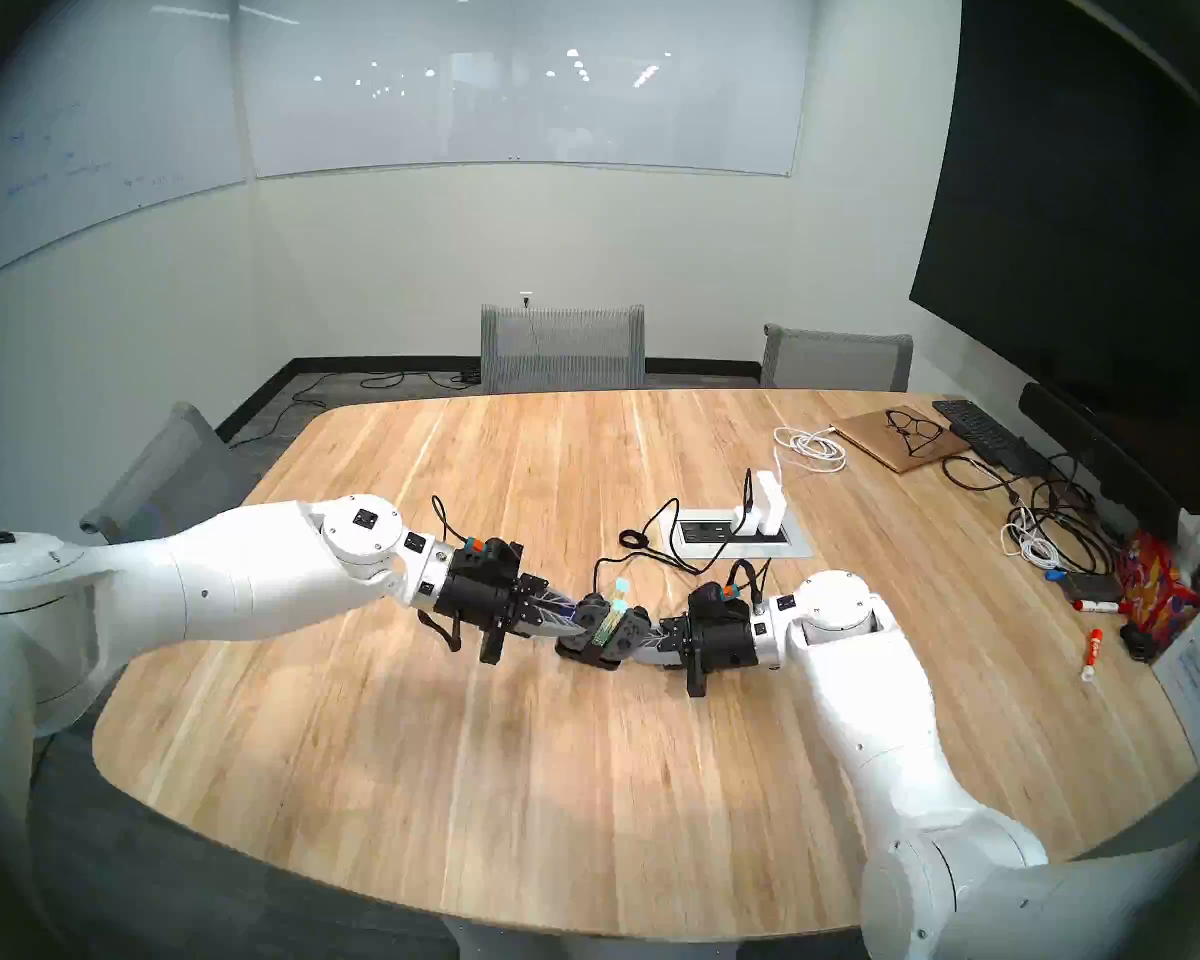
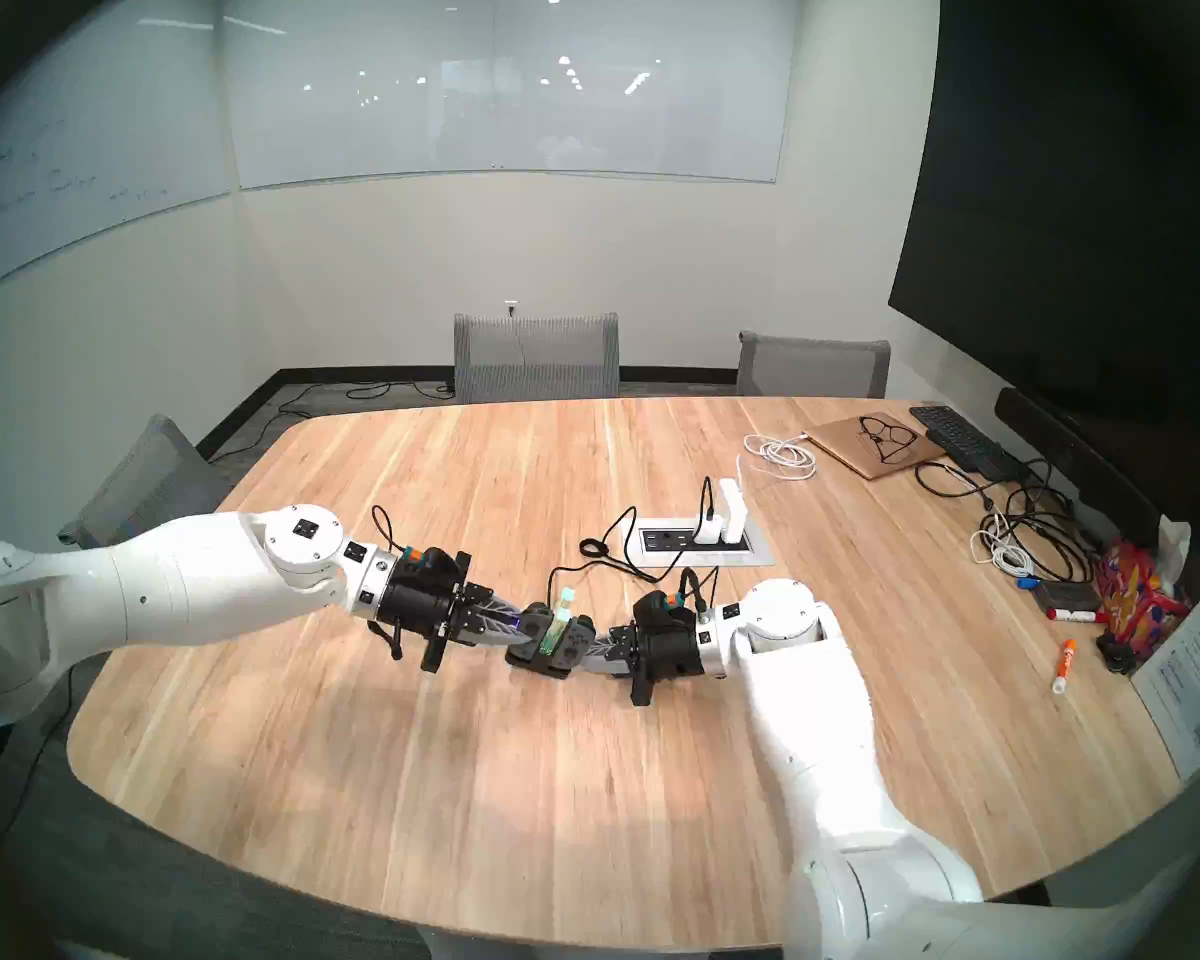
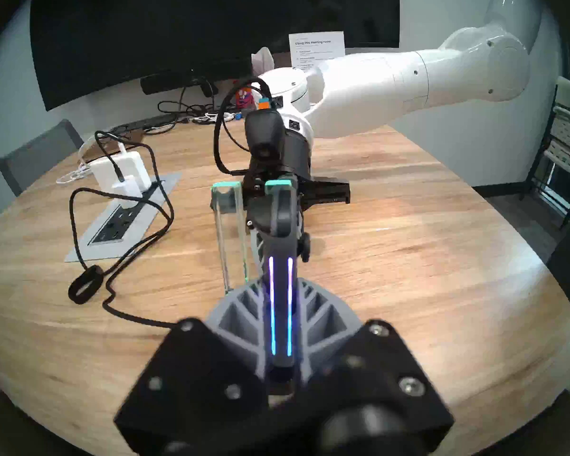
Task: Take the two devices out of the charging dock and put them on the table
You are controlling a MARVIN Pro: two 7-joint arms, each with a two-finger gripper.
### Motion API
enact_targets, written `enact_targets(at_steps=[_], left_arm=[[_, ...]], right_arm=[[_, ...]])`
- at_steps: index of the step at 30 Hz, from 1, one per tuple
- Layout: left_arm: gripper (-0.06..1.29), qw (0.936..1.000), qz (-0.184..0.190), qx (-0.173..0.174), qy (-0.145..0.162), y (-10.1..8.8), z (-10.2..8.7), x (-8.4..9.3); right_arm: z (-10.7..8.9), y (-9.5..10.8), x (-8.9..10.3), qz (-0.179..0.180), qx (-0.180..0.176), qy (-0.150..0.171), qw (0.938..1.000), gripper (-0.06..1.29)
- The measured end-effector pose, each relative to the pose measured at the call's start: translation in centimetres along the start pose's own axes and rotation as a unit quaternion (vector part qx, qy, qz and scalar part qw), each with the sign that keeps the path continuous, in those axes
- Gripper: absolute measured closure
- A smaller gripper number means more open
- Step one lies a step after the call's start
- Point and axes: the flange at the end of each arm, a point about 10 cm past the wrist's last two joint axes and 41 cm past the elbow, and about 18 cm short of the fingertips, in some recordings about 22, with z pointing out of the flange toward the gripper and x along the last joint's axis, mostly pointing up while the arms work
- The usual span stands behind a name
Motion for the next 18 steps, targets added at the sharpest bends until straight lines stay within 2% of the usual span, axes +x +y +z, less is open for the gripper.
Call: enact_targets(at_steps=[18], left_arm=[[1.12, 1.0000, 0.001, -0.002, -0.004, 0.16, 0.41, -0.26]], right_arm=[[-0.03, 0.00, -0.03, 0.000, 0.000, 0.000, 1.0000, 1.25]])
